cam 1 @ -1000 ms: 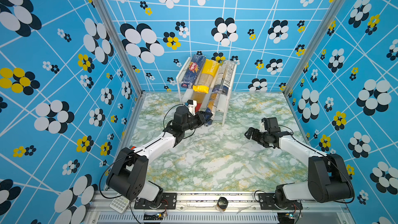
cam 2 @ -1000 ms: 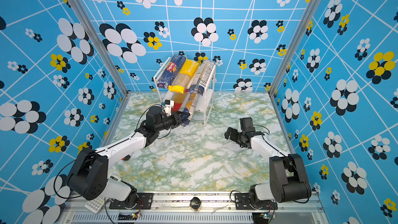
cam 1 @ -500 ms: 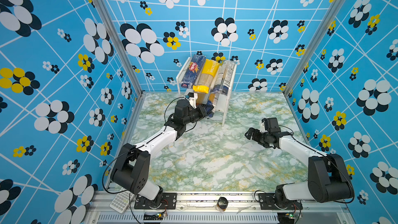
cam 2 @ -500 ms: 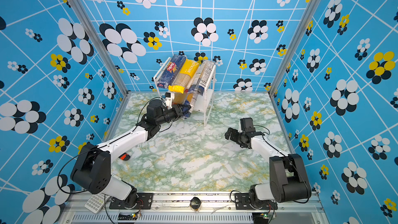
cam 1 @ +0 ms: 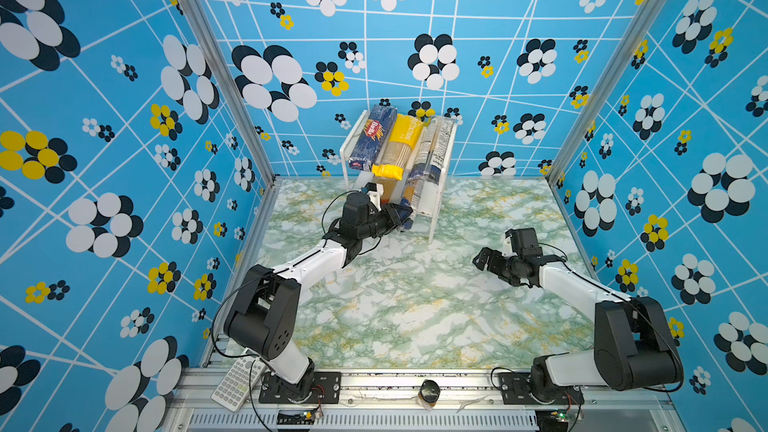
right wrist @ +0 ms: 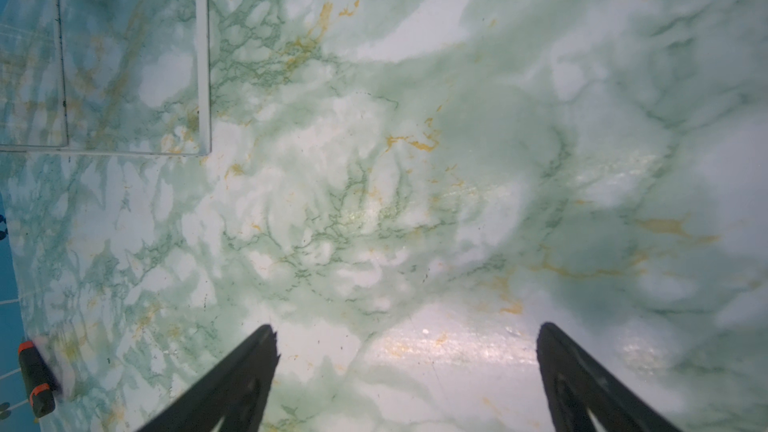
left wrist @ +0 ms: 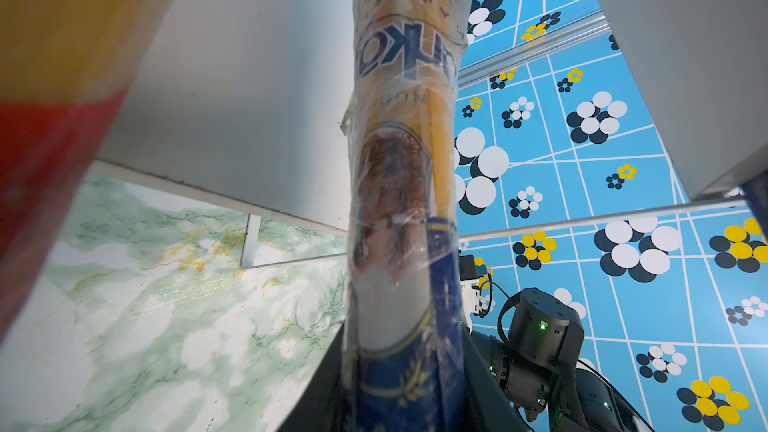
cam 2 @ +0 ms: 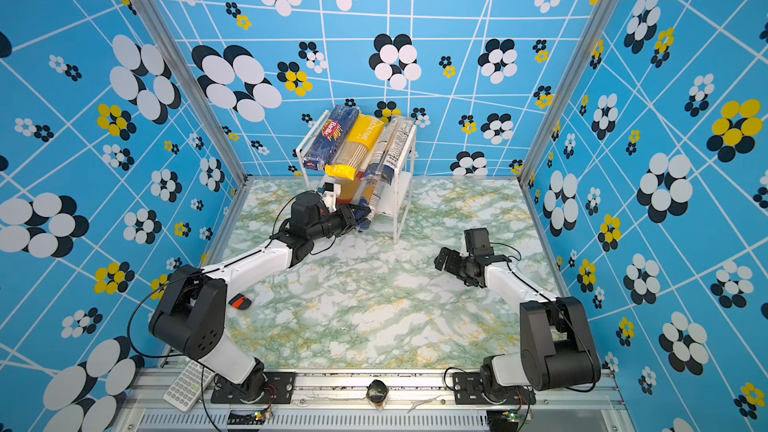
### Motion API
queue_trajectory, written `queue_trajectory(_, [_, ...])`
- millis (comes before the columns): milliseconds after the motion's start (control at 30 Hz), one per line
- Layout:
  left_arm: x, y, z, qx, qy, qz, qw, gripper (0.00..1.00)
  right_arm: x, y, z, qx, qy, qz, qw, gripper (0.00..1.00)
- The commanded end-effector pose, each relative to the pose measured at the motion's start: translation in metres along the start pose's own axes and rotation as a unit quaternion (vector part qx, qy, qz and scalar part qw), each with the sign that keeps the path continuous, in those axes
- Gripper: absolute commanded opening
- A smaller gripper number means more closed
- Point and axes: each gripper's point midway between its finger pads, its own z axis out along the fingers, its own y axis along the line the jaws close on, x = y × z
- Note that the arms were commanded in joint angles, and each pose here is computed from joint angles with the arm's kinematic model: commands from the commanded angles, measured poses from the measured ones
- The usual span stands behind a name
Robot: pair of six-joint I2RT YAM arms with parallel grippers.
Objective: Place and organize the pasta boxes and bags onto the shelf
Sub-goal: 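Lower the Ankara bag onto the lower tier with the left gripper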
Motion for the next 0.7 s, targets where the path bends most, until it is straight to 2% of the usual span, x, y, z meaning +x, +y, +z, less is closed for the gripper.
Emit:
queue_trajectory(0, [-0.037,-0.065,-0.008,0.09,-0.052,0.079,0.991,0.0,0.006,-0.003,-0.002,0.0,0.004,-0.005,1.0,0.99])
queue_trajectory(200, [-0.039,-0.056,-0.005,0.076,-0.056,0.074,0.993,0.02,0.006,-0.003,-0.002,0.0,0.006,-0.006,1.0,0.99])
queue_trajectory(667, [-0.038,-0.042,0.002,0.051,-0.049,0.078,0.994,0.17,0.009,-0.004,-0.001,-0.001,0.01,-0.008,1.0,0.99])
